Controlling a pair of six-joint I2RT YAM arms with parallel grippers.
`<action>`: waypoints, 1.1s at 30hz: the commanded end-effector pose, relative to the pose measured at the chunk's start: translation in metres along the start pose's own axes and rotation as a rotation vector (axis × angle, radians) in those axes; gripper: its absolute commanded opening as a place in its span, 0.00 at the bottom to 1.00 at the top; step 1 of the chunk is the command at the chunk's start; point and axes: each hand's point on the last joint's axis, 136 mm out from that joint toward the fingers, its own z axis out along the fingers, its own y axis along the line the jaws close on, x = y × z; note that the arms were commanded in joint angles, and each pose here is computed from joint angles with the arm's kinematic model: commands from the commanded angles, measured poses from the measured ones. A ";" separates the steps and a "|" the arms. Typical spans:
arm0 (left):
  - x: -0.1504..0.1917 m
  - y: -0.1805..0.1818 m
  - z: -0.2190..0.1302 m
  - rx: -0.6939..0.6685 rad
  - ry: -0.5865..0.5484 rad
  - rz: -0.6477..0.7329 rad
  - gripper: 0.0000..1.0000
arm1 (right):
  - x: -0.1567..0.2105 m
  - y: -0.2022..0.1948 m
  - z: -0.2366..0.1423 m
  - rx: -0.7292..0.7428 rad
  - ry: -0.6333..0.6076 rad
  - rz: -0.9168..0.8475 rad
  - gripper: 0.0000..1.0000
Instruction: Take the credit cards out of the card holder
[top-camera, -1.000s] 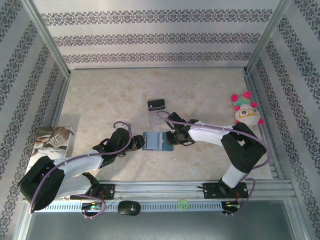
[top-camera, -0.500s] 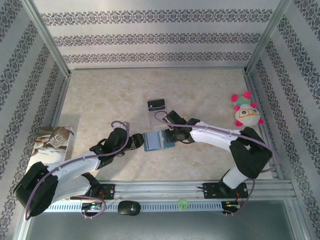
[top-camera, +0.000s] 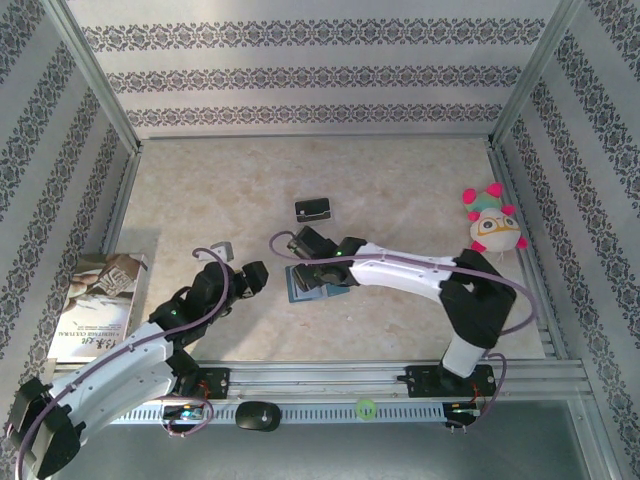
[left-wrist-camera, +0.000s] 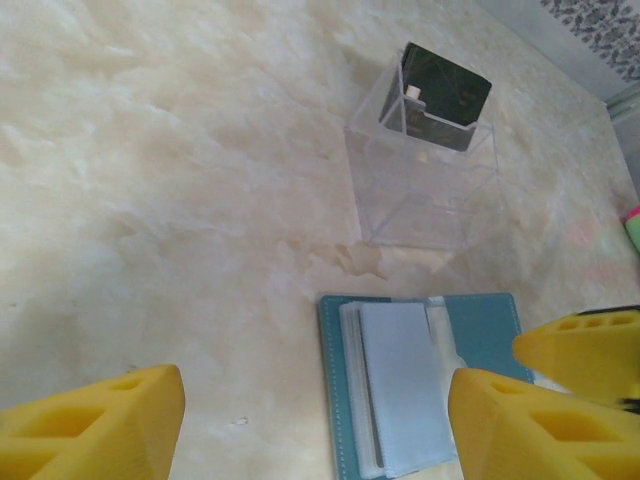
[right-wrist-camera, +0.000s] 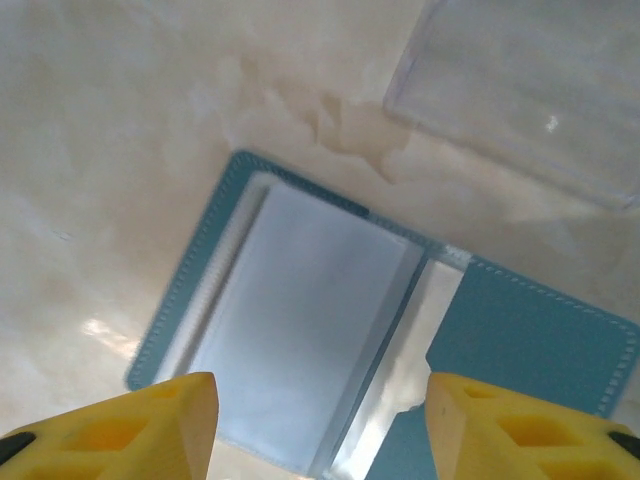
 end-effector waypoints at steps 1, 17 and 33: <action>0.006 0.022 -0.001 -0.079 0.014 -0.006 0.70 | 0.001 0.002 0.006 0.049 0.036 -0.056 0.59; 0.013 0.022 0.007 -0.069 0.043 -0.013 0.70 | 0.015 0.016 0.033 0.069 0.098 -0.118 0.70; 0.029 0.015 0.022 -0.032 0.116 -0.016 0.67 | 0.050 0.006 0.058 0.079 0.175 -0.096 0.51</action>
